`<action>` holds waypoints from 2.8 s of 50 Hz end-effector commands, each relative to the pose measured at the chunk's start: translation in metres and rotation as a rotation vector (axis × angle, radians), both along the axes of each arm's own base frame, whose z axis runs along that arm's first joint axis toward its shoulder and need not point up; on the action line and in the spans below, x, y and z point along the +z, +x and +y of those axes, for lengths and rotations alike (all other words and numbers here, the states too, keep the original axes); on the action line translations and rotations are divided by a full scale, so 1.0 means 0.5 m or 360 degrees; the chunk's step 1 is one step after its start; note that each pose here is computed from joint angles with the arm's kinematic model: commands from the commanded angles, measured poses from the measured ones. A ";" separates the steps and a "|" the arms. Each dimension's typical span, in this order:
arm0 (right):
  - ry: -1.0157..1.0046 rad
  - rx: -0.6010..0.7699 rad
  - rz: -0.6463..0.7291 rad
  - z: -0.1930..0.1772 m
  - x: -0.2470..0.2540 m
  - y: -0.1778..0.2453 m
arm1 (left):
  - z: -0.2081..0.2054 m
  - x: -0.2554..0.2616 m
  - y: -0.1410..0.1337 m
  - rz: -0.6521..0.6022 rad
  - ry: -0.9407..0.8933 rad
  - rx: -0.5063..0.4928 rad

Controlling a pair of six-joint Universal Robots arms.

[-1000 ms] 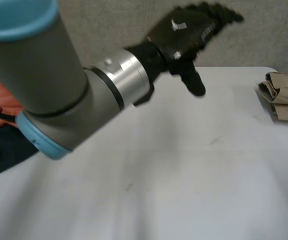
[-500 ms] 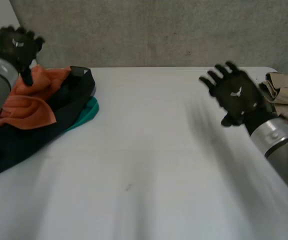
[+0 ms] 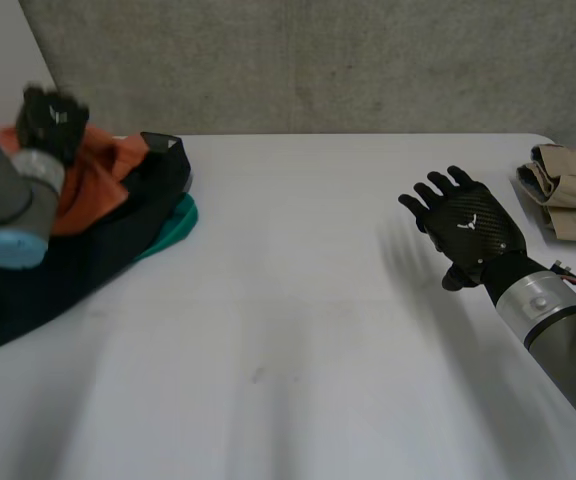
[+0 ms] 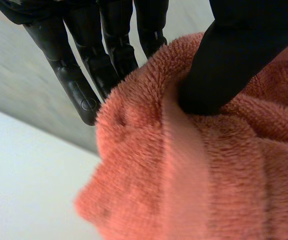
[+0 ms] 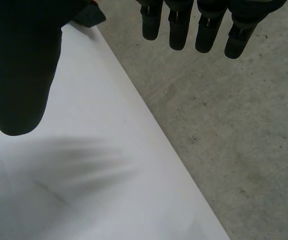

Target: Fold the laundry.

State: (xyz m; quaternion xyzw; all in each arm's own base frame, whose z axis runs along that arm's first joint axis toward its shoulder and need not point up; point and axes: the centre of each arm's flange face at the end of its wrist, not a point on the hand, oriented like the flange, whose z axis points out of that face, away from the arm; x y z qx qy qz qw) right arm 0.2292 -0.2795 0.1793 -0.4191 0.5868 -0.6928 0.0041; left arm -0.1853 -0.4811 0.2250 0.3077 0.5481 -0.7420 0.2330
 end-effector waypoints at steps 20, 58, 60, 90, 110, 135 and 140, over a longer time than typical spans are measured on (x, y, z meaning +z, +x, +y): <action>-0.0039 -0.0297 -0.0176 -0.037 0.089 -0.069 | 0.447 0.225 -0.346 0.0935 0.0374 -0.1020; 0.1277 -0.0192 -0.0481 -0.012 -0.021 0.045 | 0.548 -0.005 -0.319 0.0565 0.0735 -0.0619; 0.1305 -0.0177 -0.0487 -0.008 -0.033 0.057 | 0.525 -0.012 -0.313 0.0550 0.0720 -0.0582; 0.0386 -0.0064 -0.0267 -0.110 -0.015 0.164 | 0.284 -0.079 -0.336 0.0695 0.0973 -0.0624; -0.0979 -0.0074 -0.0565 -0.130 0.357 0.180 | 0.314 0.324 -0.349 0.0883 -0.0579 -0.0901; 0.0412 0.0011 0.0007 0.001 -0.069 0.137 | 0.476 -0.060 -0.253 0.0264 0.0645 -0.0611; 0.0413 0.0282 0.0029 0.075 -0.048 0.171 | 0.520 -0.008 -0.224 0.0232 0.0674 -0.0604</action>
